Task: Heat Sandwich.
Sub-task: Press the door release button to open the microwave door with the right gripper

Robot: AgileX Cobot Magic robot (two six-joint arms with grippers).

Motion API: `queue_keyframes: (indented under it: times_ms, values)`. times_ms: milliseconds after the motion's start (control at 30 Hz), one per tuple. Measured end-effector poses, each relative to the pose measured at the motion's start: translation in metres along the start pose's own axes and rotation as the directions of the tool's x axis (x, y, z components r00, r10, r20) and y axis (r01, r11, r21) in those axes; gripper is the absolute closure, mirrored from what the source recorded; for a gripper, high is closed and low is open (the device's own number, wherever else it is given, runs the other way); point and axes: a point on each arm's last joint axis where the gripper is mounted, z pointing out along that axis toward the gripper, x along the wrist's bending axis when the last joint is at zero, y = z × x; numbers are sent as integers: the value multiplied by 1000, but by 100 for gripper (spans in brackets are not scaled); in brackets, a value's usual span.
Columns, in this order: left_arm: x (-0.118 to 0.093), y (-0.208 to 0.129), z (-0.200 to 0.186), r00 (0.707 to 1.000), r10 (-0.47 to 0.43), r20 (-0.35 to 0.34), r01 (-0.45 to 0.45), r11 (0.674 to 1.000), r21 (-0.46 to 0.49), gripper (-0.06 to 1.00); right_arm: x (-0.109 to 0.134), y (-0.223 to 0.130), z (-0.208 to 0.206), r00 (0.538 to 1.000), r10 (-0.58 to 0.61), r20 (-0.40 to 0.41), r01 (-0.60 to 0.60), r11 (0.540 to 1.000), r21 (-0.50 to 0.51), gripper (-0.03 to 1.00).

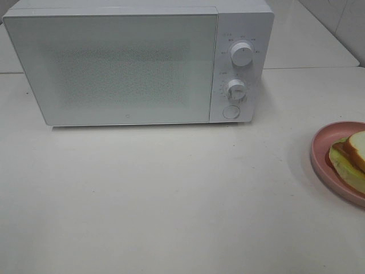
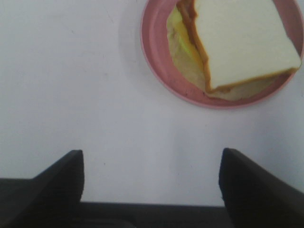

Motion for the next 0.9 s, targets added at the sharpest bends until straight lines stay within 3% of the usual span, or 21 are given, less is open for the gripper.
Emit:
queue_keyframes:
  times_ms: [900]
  values:
    - [0,0,0,1000,0,0,0,1000,0,-2,1,65,74,1000,-25,3,25,991,-129,21]
